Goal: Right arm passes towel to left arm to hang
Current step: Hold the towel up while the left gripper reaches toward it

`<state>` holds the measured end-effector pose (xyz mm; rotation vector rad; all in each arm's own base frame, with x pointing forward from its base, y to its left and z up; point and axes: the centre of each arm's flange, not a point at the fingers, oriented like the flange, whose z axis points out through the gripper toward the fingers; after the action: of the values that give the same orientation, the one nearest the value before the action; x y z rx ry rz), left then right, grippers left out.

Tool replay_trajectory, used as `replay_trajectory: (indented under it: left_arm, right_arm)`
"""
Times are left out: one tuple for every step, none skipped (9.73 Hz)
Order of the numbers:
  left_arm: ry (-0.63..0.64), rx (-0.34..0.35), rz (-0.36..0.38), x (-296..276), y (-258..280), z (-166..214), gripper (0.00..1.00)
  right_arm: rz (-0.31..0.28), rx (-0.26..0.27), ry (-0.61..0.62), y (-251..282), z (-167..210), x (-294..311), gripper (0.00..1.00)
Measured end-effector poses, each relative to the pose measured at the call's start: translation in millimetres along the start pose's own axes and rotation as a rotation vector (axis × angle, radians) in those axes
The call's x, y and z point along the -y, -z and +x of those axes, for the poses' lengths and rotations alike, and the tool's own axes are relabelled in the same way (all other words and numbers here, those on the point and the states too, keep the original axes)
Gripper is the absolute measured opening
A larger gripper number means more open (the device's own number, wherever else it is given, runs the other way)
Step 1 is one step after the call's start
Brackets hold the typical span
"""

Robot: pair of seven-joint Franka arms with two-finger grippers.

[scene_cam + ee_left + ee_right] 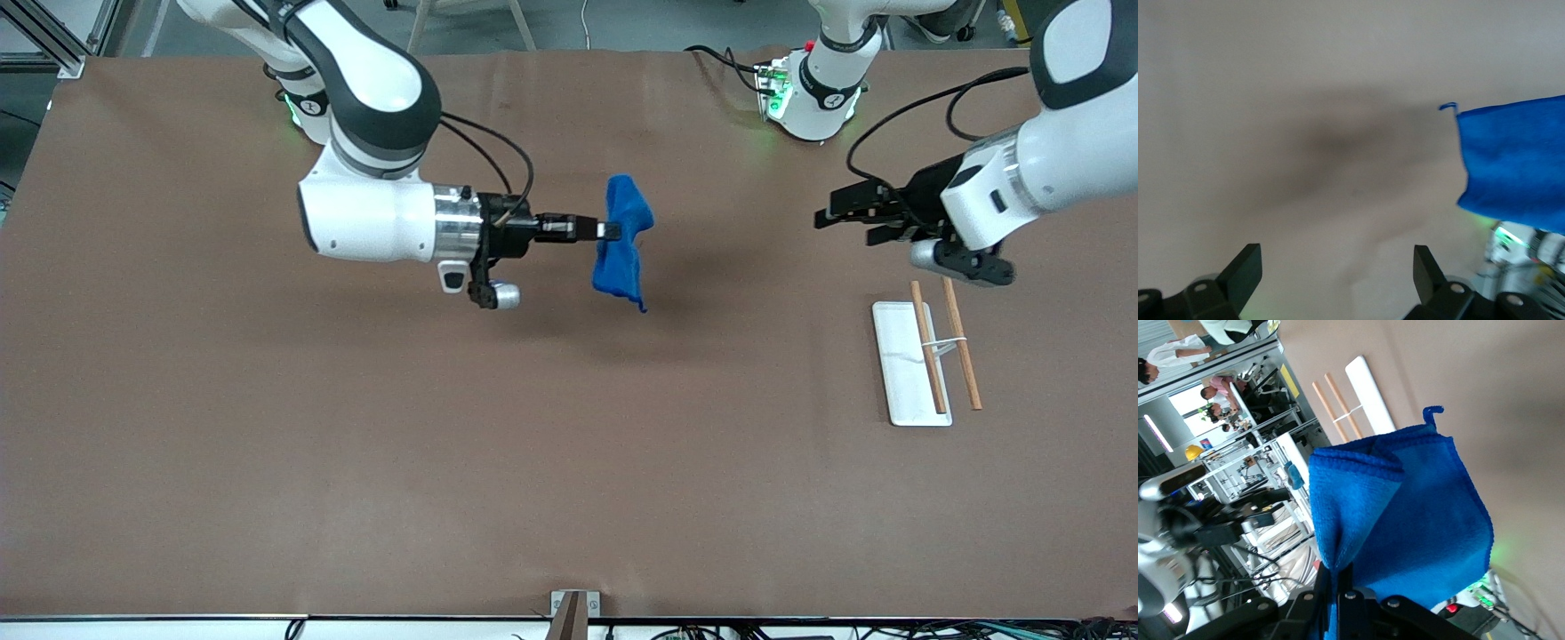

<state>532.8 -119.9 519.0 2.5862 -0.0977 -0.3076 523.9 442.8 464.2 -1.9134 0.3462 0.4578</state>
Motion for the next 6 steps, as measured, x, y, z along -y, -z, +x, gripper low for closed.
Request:
replay_trajectory:
  left_arm:
    - [0.013,0.038,-0.081,5,-20,2,1.00]
    - [0.012,0.069,-0.162,10,-39,4,1.00]
    - [0.004,0.097,-0.240,16,-58,6,1.00]
    - [-0.018,0.118,-0.325,22,-79,8,1.00]
    - [-0.055,0.125,-0.414,30,-99,6,1.00]
    - [-0.079,0.120,-0.507,40,-116,2,1.00]
  right_arm:
    - [0.035,0.034,-0.007,-12,-4,2,0.07]
    - [0.072,0.064,-0.011,-22,-5,3,0.07]
    - [0.114,0.087,-0.022,-28,-5,5,0.07]
    - [0.163,0.104,-0.037,-31,-5,8,0.07]
    - [0.201,0.118,-0.054,-32,-6,12,0.07]
    - [0.223,0.127,-0.054,-33,-9,16,0.07]
